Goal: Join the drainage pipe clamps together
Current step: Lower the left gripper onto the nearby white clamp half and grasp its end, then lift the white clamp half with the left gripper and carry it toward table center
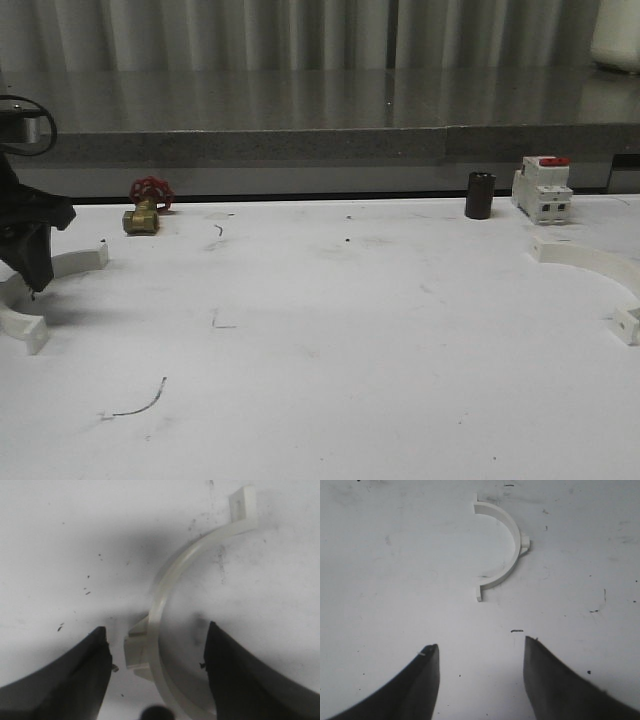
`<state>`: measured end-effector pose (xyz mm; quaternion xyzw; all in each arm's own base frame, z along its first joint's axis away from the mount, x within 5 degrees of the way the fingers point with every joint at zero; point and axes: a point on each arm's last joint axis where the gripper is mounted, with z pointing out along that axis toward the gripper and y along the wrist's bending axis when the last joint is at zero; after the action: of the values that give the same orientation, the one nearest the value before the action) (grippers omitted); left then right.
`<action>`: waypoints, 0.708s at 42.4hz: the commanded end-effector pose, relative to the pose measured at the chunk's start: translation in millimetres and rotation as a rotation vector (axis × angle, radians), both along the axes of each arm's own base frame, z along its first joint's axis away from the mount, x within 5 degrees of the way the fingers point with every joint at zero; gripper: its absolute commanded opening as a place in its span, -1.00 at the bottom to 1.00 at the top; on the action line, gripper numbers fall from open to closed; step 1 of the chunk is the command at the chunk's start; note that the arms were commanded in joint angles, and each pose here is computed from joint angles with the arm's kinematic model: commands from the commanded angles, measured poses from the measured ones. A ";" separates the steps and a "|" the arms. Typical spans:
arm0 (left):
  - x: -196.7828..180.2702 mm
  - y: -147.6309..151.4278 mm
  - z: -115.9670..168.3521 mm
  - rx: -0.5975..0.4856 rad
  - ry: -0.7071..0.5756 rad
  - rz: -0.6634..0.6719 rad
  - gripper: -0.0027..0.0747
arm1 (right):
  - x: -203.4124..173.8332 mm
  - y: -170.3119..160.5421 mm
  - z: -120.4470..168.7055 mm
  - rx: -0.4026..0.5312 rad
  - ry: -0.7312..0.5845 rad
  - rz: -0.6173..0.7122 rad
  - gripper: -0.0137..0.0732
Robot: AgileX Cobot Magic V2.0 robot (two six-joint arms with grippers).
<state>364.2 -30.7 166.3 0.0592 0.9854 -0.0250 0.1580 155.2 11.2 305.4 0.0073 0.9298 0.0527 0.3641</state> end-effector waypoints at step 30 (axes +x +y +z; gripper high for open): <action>8.0 -2.6 13.0 -0.012 -0.071 0.004 -0.67 | 4.1 -1.1 13.1 0.002 -0.079 -0.008 0.27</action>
<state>367.2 -30.9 155.0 0.0589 0.9872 -0.0248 0.1459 155.2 11.2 305.4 0.0073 0.9298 0.0527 0.3641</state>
